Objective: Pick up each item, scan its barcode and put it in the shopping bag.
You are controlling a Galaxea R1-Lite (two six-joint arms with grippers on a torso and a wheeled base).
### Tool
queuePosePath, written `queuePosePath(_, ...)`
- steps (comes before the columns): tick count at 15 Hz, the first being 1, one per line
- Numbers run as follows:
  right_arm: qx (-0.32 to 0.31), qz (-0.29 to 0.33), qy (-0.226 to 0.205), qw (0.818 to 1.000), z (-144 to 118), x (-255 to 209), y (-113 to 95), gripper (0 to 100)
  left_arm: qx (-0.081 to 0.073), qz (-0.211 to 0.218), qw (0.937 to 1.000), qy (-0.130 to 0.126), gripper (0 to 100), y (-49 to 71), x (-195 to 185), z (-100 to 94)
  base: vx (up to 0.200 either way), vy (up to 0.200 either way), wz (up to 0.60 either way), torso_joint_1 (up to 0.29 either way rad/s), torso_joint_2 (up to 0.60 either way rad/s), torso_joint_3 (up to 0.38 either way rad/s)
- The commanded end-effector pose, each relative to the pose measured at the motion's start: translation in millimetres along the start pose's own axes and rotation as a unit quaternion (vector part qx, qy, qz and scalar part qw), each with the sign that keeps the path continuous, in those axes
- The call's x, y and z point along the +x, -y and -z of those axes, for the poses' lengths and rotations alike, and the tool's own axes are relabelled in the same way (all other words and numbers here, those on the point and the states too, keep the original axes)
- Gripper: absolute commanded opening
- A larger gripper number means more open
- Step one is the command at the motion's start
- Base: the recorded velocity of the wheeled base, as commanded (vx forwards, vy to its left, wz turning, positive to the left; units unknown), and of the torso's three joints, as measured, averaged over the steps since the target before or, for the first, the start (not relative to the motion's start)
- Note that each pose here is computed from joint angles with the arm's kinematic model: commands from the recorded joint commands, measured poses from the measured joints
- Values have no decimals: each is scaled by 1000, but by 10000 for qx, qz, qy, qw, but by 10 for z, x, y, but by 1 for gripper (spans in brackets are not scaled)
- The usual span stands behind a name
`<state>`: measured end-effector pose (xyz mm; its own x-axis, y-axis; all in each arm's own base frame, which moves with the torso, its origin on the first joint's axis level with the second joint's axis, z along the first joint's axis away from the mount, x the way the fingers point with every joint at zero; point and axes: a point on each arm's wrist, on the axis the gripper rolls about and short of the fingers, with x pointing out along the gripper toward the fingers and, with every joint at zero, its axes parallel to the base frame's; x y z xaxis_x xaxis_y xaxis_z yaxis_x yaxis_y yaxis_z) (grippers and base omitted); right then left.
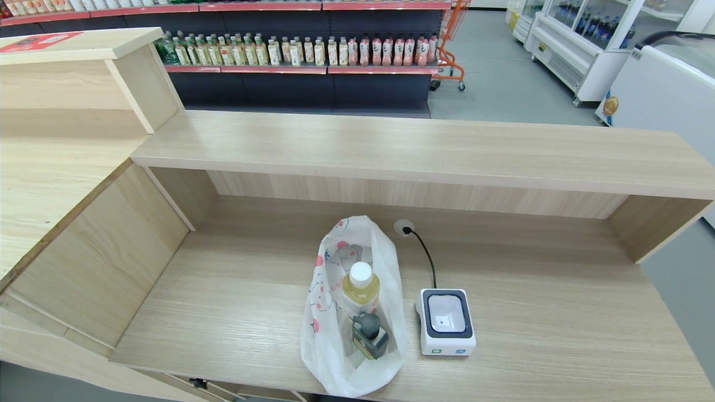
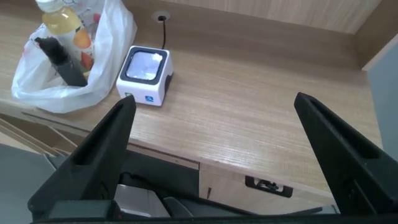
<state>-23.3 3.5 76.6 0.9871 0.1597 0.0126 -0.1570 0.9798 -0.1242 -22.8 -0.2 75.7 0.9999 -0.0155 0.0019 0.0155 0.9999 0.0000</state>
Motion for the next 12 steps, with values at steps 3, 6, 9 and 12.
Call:
queuePosePath(3, 2, -5, -17, 10000, 0, 3, 1, 100, -8, -1, 10000, -2, 100, 0, 1, -1, 0, 0, 0, 0, 0, 0)
queuePosePath(6, 1, -4, -10, 10000, 0, 2, 0, 100, -8, -1, 10000, -2, 100, 0, 1, -1, 0, 0, 0, 0, 0, 0)
queuePosePath(9, 2, -5, -17, 10000, 0, 3, 1, 100, -15, -1, 10000, -2, 100, 0, 1, -1, 0, 0, 0, 0, 0, 0)
queuePosePath(12, -6, 2, -18, 10000, 2, 2, 0, 100, -15, -1, 10000, -2, 100, 0, 1, -1, 0, 0, 0, 0, 0, 0)
